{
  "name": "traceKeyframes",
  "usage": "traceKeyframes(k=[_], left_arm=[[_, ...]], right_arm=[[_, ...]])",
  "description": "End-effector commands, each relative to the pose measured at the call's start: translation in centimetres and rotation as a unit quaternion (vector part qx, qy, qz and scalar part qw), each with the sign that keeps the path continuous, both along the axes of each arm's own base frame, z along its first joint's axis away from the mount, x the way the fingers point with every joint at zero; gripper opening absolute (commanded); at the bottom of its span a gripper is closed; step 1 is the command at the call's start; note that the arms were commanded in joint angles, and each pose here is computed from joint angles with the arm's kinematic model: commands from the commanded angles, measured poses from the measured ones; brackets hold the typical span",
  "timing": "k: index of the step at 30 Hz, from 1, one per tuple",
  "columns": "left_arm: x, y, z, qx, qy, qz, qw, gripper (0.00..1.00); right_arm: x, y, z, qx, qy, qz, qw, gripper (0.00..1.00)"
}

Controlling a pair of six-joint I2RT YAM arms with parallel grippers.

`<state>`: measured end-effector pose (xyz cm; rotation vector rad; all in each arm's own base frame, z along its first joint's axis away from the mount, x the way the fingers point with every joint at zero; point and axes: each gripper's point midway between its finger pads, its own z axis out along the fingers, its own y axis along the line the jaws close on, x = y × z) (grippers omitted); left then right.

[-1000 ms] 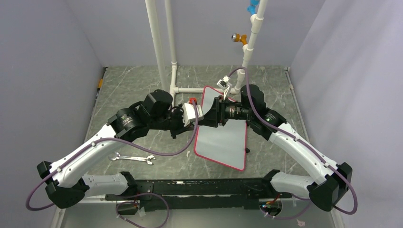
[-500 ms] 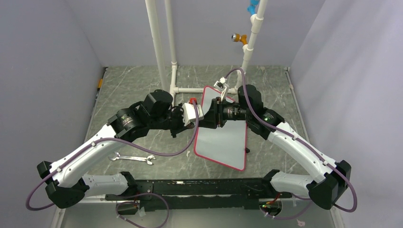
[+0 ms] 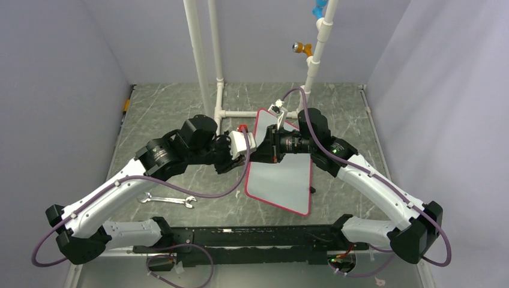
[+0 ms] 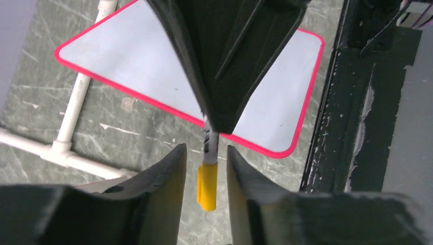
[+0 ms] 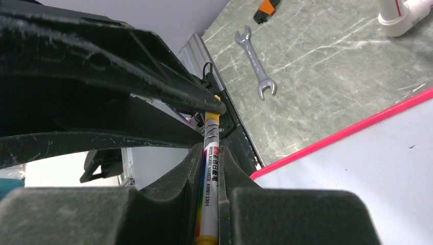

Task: Write a sentence on the whiteboard
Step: Pass from the left arm to the right, then pass from the right arm to the left

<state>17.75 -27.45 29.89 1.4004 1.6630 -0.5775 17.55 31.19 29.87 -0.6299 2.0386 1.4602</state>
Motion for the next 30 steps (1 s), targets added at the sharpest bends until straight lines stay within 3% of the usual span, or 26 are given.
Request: traceKeyframes(k=[1, 5, 10, 23, 30], left_arm=[[0.4, 1.5, 0.6, -0.017, -0.038, 0.03, 0.999, 0.54], [0.2, 2.9, 0.8, -0.039, -0.073, 0.046, 0.995, 0.78], [0.0, 3.9, 0.6, -0.05, -0.102, 0.046, 0.993, 0.86], [0.6, 3.8, -0.5, -0.052, -0.116, 0.048, 0.991, 0.76], [0.4, 3.5, -0.4, -0.056, -0.112, 0.039, 0.991, 0.61]], right_arm=[[-0.1, -0.6, 0.8, -0.001, -0.031, -0.011, 0.999, 0.0], [0.3, -1.3, 0.9, -0.012, -0.05, -0.03, 0.998, 0.0], [0.1, -1.6, 1.6, -0.007, -0.067, -0.031, 0.997, 0.0], [-1.7, -2.0, 3.7, 0.026, -0.099, 0.001, 0.995, 0.0], [-2.2, -2.1, 4.5, 0.04, -0.103, 0.01, 0.994, 0.0]])
